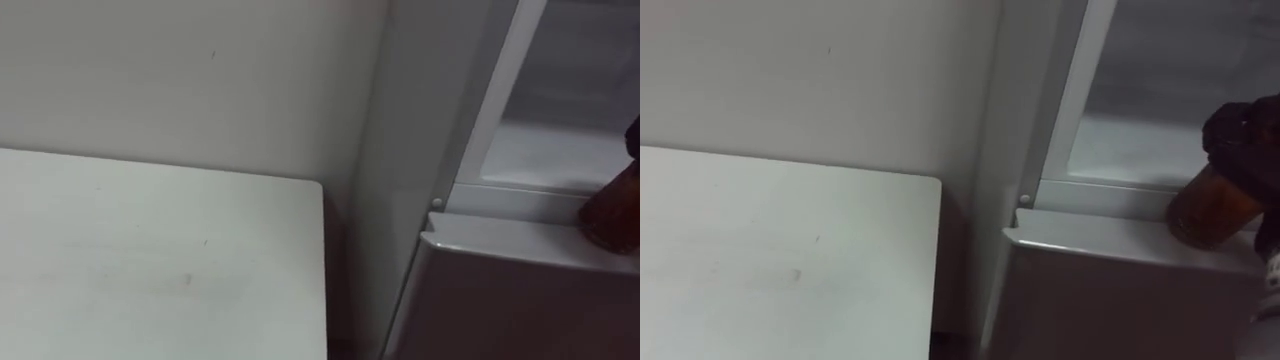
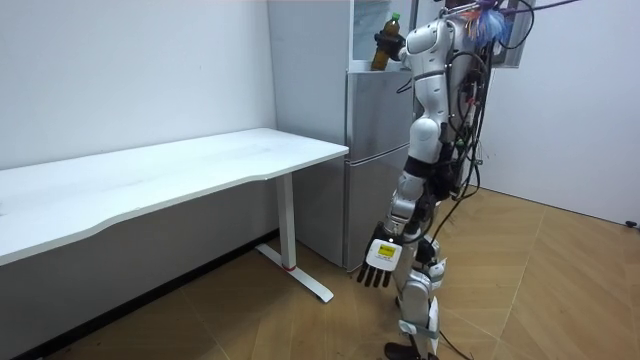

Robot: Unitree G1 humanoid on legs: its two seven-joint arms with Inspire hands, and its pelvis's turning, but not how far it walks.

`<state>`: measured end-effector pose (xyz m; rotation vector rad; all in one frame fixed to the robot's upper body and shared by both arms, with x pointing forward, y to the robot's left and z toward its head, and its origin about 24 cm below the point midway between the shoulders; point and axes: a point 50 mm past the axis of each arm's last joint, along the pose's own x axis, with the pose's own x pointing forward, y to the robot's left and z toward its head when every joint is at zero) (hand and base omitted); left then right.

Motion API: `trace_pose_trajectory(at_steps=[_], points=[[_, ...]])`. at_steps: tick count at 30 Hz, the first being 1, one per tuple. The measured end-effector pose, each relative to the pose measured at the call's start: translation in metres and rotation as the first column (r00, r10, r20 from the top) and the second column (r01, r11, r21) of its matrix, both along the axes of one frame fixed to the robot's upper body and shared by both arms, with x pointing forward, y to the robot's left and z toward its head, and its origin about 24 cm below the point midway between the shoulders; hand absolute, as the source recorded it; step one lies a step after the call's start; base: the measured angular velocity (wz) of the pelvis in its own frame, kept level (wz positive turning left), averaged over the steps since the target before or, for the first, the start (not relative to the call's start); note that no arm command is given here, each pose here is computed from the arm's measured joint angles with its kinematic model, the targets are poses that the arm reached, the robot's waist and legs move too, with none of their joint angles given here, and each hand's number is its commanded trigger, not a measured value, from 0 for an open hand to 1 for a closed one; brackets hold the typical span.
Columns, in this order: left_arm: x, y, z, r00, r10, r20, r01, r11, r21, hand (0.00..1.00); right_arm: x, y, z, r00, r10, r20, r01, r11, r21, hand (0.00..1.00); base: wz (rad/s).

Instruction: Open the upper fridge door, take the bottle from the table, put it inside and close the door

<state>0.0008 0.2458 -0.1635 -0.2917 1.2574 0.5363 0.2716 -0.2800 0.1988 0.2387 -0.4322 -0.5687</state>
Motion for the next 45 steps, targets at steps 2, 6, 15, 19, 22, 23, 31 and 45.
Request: trace_pose_trajectory(at_steps=[2,6,15,19,22,23,31,45], points=[[0.001,0.000,0.000,1.000,0.001,-0.001,-0.001,1.000,0.000,0.00,0.004,-0.001,0.003,1.000,-0.016,-0.001,0.016,1.000,0.015,1.00,0.00],[0.003,0.000,0.000,1.000,0.000,-0.002,0.000,1.000,0.002,0.00,0.008,-0.008,0.019,0.997,-0.070,0.015,0.070,0.998,-0.004,1.00,0.02],[0.004,-0.001,0.000,1.000,-0.004,-0.007,0.004,1.000,-0.002,0.00,0.011,-0.004,0.056,0.989,-0.087,0.116,0.093,0.995,-0.042,1.00,0.03],[0.007,-0.001,0.001,1.000,-0.006,0.004,0.006,1.000,0.002,0.00,0.014,-0.004,0.053,0.991,-0.088,0.097,0.092,0.995,-0.037,1.00,0.00],[0.008,-0.001,0.001,1.000,-0.008,0.005,0.008,1.000,0.007,0.00,0.018,-0.004,0.048,0.994,-0.085,0.067,0.088,0.995,-0.037,1.00,0.05],[0.007,0.000,0.001,1.000,-0.007,0.003,0.007,1.000,0.010,0.00,0.021,-0.003,0.044,0.996,-0.079,0.049,0.080,0.996,-0.036,1.00,0.00],[0.009,0.003,0.002,1.000,-0.008,-0.015,0.008,1.000,0.014,0.00,0.042,-0.018,0.040,0.999,-0.038,-0.022,0.037,0.998,-0.059,1.00,0.05],[-0.002,0.012,0.005,0.996,0.069,-0.051,-0.067,0.997,0.036,0.00,0.068,-0.055,0.011,0.984,-0.062,-0.167,0.056,0.998,-0.040,0.00,0.10]])
